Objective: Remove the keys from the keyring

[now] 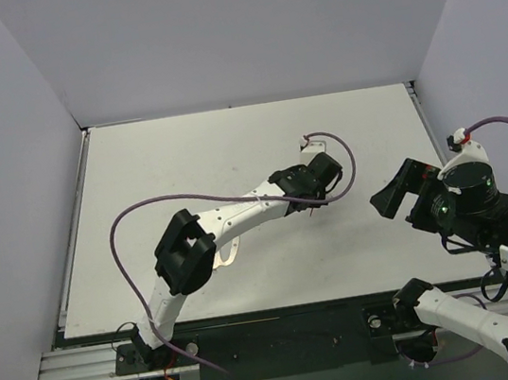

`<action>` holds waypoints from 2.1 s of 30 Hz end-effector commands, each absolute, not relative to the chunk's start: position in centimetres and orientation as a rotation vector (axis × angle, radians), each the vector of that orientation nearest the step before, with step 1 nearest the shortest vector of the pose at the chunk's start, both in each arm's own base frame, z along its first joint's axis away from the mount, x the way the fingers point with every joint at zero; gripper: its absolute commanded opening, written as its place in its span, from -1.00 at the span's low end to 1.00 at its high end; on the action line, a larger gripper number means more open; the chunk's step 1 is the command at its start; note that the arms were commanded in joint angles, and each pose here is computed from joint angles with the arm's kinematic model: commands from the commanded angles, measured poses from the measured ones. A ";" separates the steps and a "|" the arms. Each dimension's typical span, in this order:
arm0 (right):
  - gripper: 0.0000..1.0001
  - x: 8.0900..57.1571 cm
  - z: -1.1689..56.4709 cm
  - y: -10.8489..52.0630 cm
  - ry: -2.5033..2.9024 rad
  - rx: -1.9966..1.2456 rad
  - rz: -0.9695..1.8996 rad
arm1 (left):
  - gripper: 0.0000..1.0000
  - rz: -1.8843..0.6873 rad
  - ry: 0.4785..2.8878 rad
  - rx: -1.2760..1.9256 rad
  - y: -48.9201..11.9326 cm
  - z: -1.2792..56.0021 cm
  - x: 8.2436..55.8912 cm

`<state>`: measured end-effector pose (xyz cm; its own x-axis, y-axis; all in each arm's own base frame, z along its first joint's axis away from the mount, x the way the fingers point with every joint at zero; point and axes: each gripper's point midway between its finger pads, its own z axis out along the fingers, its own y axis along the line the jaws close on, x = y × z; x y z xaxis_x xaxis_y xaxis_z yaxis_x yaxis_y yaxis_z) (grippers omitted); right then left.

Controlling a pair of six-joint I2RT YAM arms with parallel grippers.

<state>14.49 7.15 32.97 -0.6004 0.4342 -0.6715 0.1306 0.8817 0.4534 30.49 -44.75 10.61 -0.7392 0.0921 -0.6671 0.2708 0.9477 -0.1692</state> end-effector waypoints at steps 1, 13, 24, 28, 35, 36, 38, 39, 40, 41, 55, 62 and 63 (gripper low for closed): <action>0.91 13.6 33.2 6.4 2.203 0.412 0.445 | -1.00 -0.339 2.340 0.222 -46.0 12.5 32.7; 0.92 13.0 33.7 5.9 2.195 0.419 0.445 | 0.66 -0.448 2.269 0.157 -46.4 18.3 34.0; 0.92 14.9 31.9 8.0 2.259 0.406 0.440 | 0.73 -0.440 2.215 0.085 -37.3 25.9 32.8; 0.93 16.5 29.6 9.7 2.332 0.386 0.422 | 0.75 -0.463 2.193 0.037 -32.0 26.7 30.8; 0.64 19.2 26.0 13.2 2.398 0.368 0.474 | 0.75 -0.464 2.172 0.013 -23.5 26.9 25.4; 0.57 19.8 25.6 13.9 2.410 0.363 0.483 | 0.75 -0.472 2.167 0.012 -22.1 26.6 24.3; 0.51 20.3 24.0 14.8 2.454 0.356 0.475 | 0.75 -0.479 2.160 0.015 -20.2 26.2 22.7; 0.51 20.4 23.6 15.4 2.465 0.350 0.487 | 0.75 -0.474 2.155 0.014 -19.4 26.1 22.2; 0.51 20.8 22.9 16.2 2.484 0.337 0.490 | 0.75 -0.474 2.151 0.016 -18.2 25.9 21.3; 0.51 21.0 22.7 16.9 2.490 0.322 0.498 | 0.75 -0.458 2.163 0.040 -17.7 25.0 20.8; 0.47 23.0 14.9 31.5 2.754 -0.036 0.553 | 0.76 -0.480 2.060 0.000 -11.6 23.4 16.8; 0.28 27.2 13.2 34.3 2.761 -0.032 0.557 | 0.76 -0.463 2.021 -0.051 -10.6 23.6 16.9; 0.18 28.3 12.3 33.6 2.771 -0.010 0.521 | 0.76 -0.458 2.029 -0.048 -10.6 23.4 16.8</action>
<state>25.05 33.84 11.85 -0.9579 0.0259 -0.2861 -0.0782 0.9347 0.3467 16.39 -11.01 23.11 -0.5135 -0.2101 -0.8320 0.1797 0.9217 -0.3437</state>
